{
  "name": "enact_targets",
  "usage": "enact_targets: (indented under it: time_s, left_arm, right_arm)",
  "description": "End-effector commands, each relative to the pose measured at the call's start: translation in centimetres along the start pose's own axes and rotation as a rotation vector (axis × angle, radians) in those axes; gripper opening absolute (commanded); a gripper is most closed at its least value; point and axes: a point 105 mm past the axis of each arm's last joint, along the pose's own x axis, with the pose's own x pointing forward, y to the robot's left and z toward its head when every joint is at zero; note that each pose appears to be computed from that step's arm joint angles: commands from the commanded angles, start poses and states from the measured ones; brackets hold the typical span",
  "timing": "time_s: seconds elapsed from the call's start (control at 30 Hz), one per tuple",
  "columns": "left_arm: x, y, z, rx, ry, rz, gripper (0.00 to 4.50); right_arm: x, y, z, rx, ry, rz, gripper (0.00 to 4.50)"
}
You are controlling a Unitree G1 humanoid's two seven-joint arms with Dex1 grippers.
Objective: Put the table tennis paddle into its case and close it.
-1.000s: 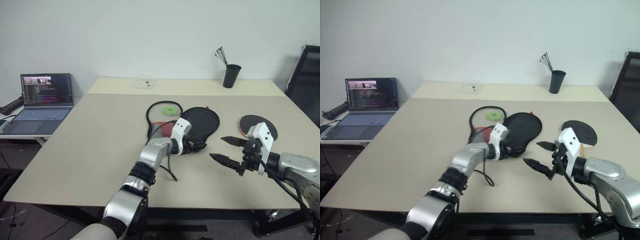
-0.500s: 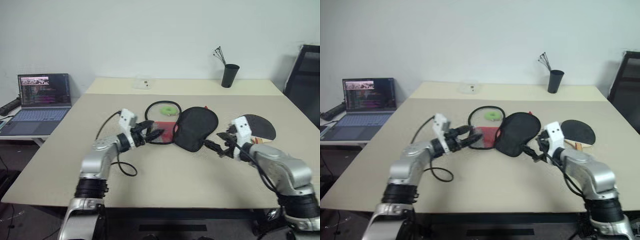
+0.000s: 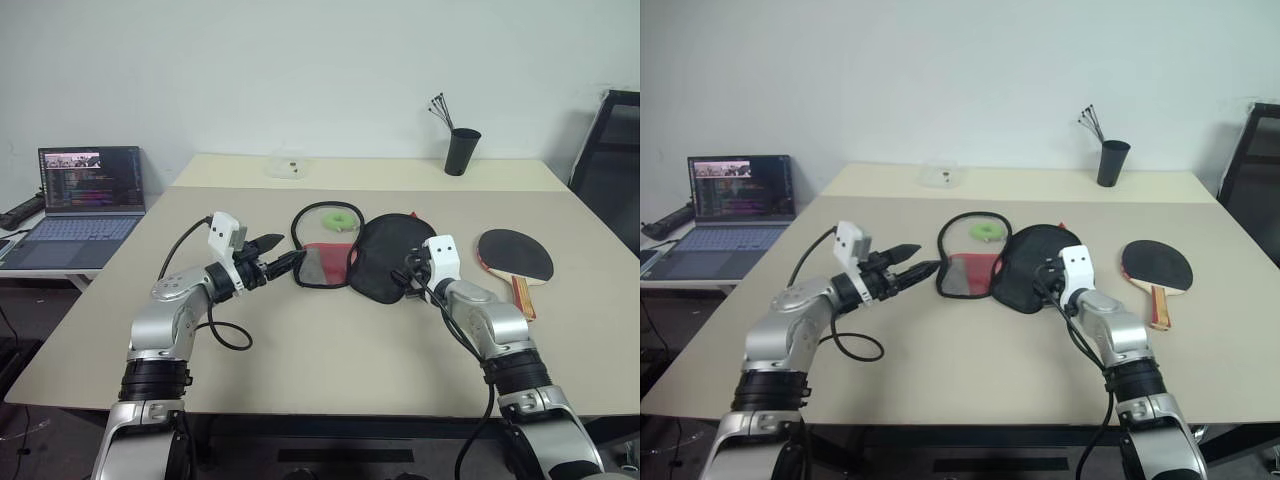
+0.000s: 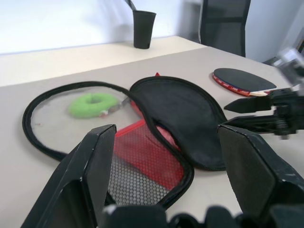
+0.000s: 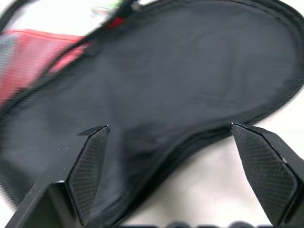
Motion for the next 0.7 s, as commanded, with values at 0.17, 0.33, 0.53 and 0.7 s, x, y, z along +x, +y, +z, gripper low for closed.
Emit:
enact_targets:
  time_s: [0.17,0.33,0.53,0.7]
  left_arm:
    - [0.3,-0.5,1.4,0.054,-0.031,-0.013,3.68]
    - [0.3,-0.5,1.4,0.056,-0.029,-0.012,3.68]
    - [0.3,-0.8,1.2,0.056,-0.026,-0.014,3.68]
    - [0.3,-0.9,1.1,0.053,-0.025,-0.015,3.68]
  right_arm:
    - [0.8,0.4,0.9,0.036,-0.021,-0.057,4.5]
    - [0.8,1.8,0.6,0.063,0.003,-0.023,4.5]
    - [0.1,1.4,1.6,0.061,-0.043,-0.089,4.5]
    - [-0.5,1.8,1.2,0.032,-0.026,-0.105,4.5]
